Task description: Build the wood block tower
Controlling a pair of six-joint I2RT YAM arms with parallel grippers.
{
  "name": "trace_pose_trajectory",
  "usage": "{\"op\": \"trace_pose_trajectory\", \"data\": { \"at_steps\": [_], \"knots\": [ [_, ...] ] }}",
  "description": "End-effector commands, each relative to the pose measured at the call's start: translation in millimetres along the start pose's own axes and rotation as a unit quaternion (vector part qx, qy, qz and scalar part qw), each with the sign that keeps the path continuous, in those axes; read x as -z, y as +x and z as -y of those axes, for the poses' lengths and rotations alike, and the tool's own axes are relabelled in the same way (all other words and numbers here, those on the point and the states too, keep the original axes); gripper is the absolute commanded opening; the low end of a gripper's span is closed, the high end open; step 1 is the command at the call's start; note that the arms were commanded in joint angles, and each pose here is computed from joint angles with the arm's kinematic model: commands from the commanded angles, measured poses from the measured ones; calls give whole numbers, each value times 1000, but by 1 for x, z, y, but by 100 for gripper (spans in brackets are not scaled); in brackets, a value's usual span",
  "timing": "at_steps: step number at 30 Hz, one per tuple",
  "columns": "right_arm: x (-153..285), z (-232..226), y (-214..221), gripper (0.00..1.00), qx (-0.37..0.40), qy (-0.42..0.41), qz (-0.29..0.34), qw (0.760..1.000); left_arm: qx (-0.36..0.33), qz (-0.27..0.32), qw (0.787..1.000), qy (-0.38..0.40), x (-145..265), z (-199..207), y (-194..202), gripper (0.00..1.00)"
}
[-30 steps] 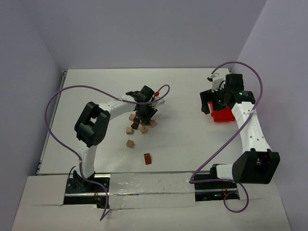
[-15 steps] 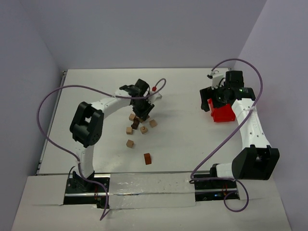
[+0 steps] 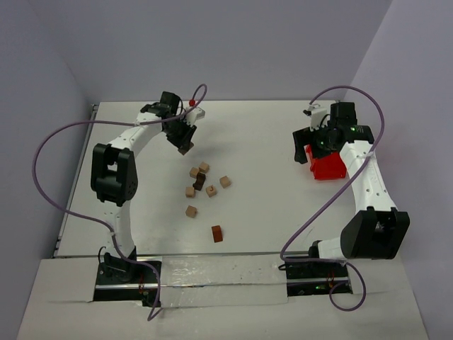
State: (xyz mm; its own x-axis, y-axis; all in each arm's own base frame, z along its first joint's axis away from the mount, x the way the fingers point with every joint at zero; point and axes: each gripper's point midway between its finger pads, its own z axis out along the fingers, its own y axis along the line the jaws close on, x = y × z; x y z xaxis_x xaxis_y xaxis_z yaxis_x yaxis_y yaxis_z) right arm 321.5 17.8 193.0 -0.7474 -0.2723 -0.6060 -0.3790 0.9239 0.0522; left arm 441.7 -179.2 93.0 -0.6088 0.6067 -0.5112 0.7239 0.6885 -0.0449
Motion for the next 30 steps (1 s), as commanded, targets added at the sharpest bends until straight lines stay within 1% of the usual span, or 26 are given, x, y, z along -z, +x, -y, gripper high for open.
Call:
{"op": "trace_pose_trajectory", "data": {
  "at_steps": [1,5,7,10,12,14,19,22,26,30],
  "knots": [
    [10,1,-11,100,5,5,14,1000,-7,-8,1000,14,-23,7,12,0],
    [8,0,-8,100,3,4,11,1000,-8,-16,1000,16,-35,18,27,0],
    [9,0,-8,100,3,3,12,1000,-17,-11,1000,15,-40,25,26,0],
    [10,-1,-7,100,4,4,11,1000,-34,-15,999,11,-46,41,36,0],
    [10,-2,-4,100,3,3,9,1000,-45,-7,999,9,-50,51,33,0],
    [9,-4,0,100,3,1,6,1000,-43,-8,999,16,-56,63,37,0],
    [8,-4,4,100,2,0,2,1000,-59,0,998,35,-65,99,35,0],
    [11,-4,3,100,4,3,6,1000,-87,8,995,51,-66,133,31,0],
    [12,-6,8,100,6,1,3,1000,-113,1,991,76,-73,169,40,0],
    [15,-8,10,100,8,1,6,1000,-131,-5,987,95,-75,194,52,0]
  ]
}}
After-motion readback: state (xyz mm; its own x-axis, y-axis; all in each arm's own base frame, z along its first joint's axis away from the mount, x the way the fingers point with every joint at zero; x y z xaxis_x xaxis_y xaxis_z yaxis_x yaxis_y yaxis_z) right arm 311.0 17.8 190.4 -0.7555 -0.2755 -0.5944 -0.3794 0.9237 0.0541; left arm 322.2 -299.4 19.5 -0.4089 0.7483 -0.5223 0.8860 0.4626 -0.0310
